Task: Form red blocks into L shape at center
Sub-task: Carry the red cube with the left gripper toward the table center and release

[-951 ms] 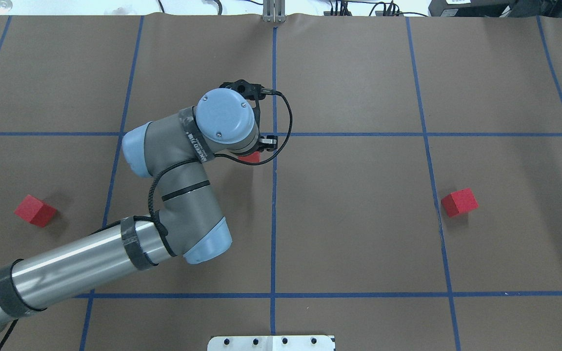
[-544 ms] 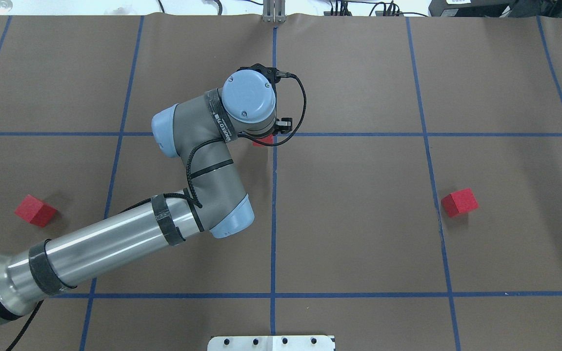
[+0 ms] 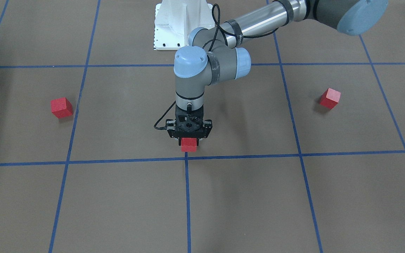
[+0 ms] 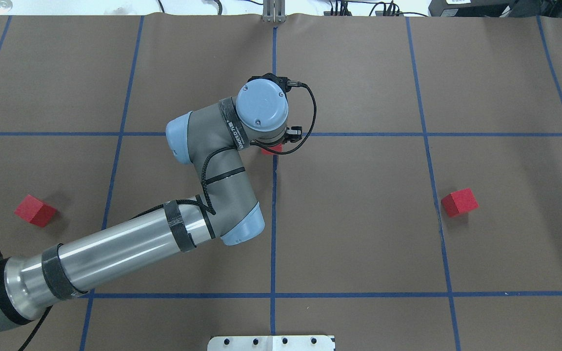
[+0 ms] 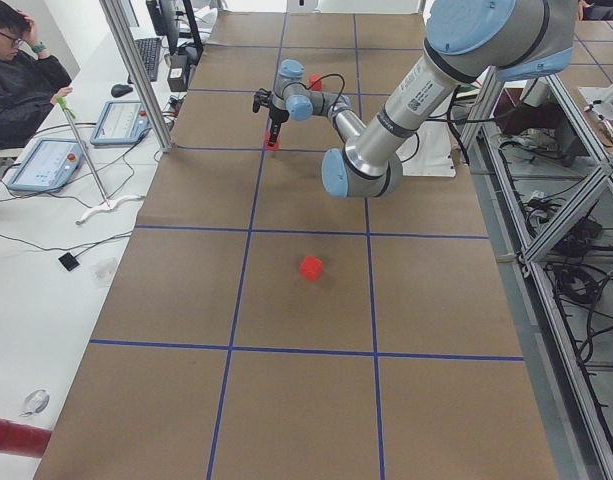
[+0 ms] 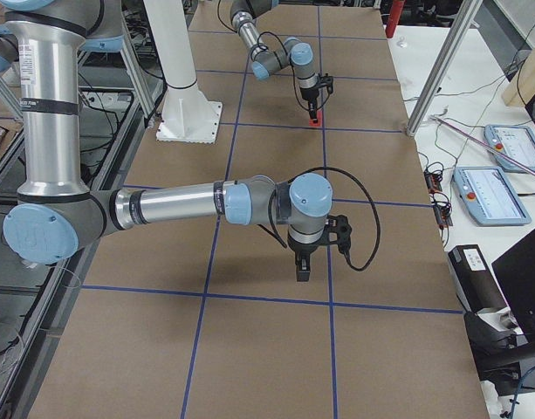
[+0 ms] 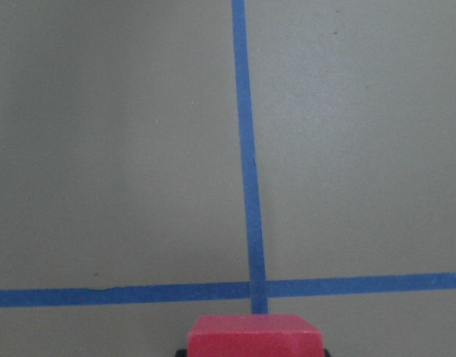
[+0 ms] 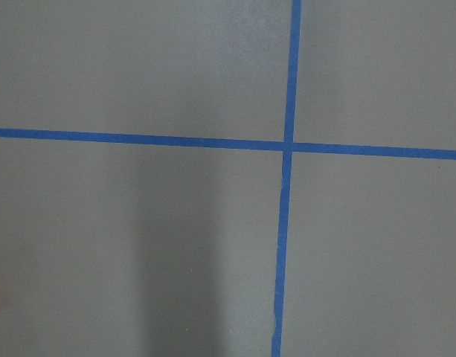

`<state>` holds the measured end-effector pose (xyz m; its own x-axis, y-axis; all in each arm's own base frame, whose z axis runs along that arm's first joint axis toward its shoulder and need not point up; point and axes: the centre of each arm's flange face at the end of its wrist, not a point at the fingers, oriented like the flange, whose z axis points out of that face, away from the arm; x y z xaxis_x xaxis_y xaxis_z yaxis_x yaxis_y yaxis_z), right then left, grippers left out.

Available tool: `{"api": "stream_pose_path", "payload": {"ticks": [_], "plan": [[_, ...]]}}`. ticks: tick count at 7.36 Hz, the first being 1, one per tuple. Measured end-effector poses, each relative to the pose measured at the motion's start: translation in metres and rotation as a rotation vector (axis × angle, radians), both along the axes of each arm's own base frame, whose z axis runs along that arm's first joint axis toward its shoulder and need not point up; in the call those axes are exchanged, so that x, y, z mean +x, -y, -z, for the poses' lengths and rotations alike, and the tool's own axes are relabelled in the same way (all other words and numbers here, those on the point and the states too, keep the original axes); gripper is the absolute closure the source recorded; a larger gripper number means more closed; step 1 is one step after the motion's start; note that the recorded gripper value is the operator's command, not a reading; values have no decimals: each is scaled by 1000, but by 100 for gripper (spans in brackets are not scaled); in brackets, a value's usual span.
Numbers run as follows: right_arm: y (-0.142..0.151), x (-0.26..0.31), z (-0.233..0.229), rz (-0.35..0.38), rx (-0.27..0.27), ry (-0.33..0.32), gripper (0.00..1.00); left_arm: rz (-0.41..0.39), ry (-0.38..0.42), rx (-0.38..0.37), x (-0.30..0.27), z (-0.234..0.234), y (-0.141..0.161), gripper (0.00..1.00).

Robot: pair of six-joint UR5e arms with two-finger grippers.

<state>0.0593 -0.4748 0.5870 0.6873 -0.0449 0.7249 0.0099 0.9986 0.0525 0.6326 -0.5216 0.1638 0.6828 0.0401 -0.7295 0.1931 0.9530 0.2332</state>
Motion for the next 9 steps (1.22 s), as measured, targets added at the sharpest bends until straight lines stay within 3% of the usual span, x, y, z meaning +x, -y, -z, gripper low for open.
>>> {"api": "stream_pose_path", "payload": {"ticks": [1, 2, 3, 4, 6, 9], "plan": [[0, 0, 0, 0, 0, -1, 1, -5, 7, -6, 5, -4, -3, 100], [0, 0, 0, 0, 1, -1, 1, -6, 9, -10, 8, -5, -4, 78], [0, 0, 0, 0, 1, -1, 1, -5, 9, -15, 10, -6, -6, 39], [0, 0, 0, 0, 1, -1, 1, -6, 9, -18, 11, -7, -7, 23], [1, 0, 1, 1, 4, -3, 1, -11, 10, -20, 15, -8, -11, 1], [3, 0, 4, 0, 8, -2, 1, -7, -1, -20, 8, 5, -5, 1]]}}
